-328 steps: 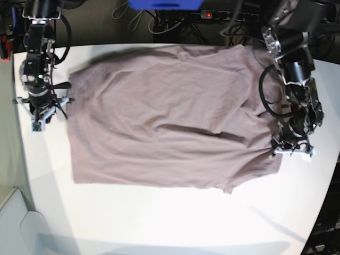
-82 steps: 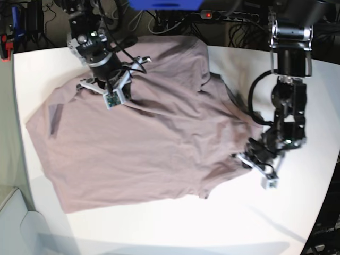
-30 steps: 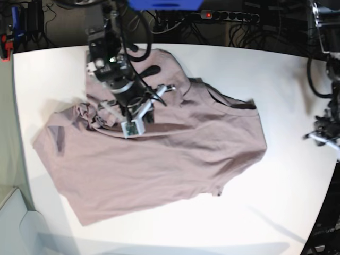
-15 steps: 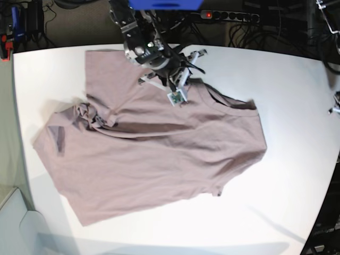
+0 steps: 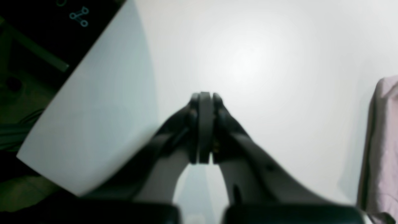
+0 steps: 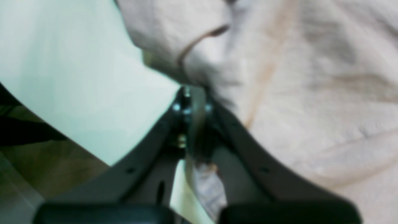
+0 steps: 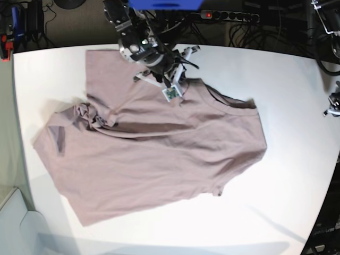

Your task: Layout the t-shirt on the table in an organized manner, then fold the t-shirt properly

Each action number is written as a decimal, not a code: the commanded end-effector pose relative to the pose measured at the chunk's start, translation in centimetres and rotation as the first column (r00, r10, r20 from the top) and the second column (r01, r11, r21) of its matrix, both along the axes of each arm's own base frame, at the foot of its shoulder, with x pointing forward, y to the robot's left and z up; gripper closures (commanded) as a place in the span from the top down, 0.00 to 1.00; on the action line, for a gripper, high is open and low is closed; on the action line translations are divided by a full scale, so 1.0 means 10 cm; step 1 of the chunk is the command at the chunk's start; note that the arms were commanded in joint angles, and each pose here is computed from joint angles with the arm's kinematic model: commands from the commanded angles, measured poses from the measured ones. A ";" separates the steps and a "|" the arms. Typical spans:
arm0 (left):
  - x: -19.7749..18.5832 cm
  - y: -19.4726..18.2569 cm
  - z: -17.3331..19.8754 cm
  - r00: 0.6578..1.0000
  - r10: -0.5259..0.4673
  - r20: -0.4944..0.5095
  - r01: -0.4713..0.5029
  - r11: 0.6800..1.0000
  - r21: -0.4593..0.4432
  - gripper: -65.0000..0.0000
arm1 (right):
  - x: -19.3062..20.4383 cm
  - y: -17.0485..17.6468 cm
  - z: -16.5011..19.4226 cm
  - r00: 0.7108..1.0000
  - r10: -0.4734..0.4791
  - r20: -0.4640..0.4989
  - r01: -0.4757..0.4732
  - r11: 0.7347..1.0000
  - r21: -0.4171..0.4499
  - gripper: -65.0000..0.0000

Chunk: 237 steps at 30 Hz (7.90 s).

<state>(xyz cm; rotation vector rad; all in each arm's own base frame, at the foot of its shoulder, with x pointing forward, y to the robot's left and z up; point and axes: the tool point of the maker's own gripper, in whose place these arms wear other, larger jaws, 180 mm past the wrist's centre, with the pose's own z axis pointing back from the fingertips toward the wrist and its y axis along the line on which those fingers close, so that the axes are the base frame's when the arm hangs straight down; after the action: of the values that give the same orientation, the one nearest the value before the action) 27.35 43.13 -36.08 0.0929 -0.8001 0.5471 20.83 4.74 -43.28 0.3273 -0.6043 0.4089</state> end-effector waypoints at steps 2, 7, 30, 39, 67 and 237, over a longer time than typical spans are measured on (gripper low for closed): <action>0.17 0.09 0.25 0.998 -0.007 0.064 0.005 0.999 0.037 0.00 | -0.15 -0.05 -0.06 0.999 0.005 -0.038 -0.006 1.000 -0.028 0.00; 0.22 0.02 0.21 0.998 -0.031 0.055 0.029 0.999 0.036 0.00 | -0.25 -0.02 0.21 1.000 -0.001 0.009 0.000 1.000 0.018 0.00; 0.59 -1.04 0.51 0.952 -0.141 0.272 0.160 0.986 -0.051 0.28 | 0.10 -0.27 0.49 0.992 0.028 0.124 -0.021 0.998 -0.056 0.00; 1.29 -2.22 0.83 0.854 -0.315 0.414 0.383 0.919 -0.092 0.48 | 0.07 -0.38 0.46 0.997 0.023 0.069 -0.016 0.995 -0.101 0.00; 1.23 -1.34 -0.74 0.936 -0.336 -0.106 0.347 0.932 0.103 0.52 | 0.58 -1.55 -0.45 0.998 -0.055 0.009 0.054 0.933 -0.356 0.00; 0.93 -1.52 -0.55 0.925 -0.378 -0.021 0.377 0.914 0.147 0.51 | 0.19 -1.52 0.36 0.929 -0.347 0.127 0.363 0.924 -0.125 0.00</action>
<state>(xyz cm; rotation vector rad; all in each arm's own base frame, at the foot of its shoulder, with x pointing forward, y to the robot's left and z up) 35.85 27.22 -42.63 0.0543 -0.8155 0.1170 22.26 -10.46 -40.34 0.0505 -0.6836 0.1155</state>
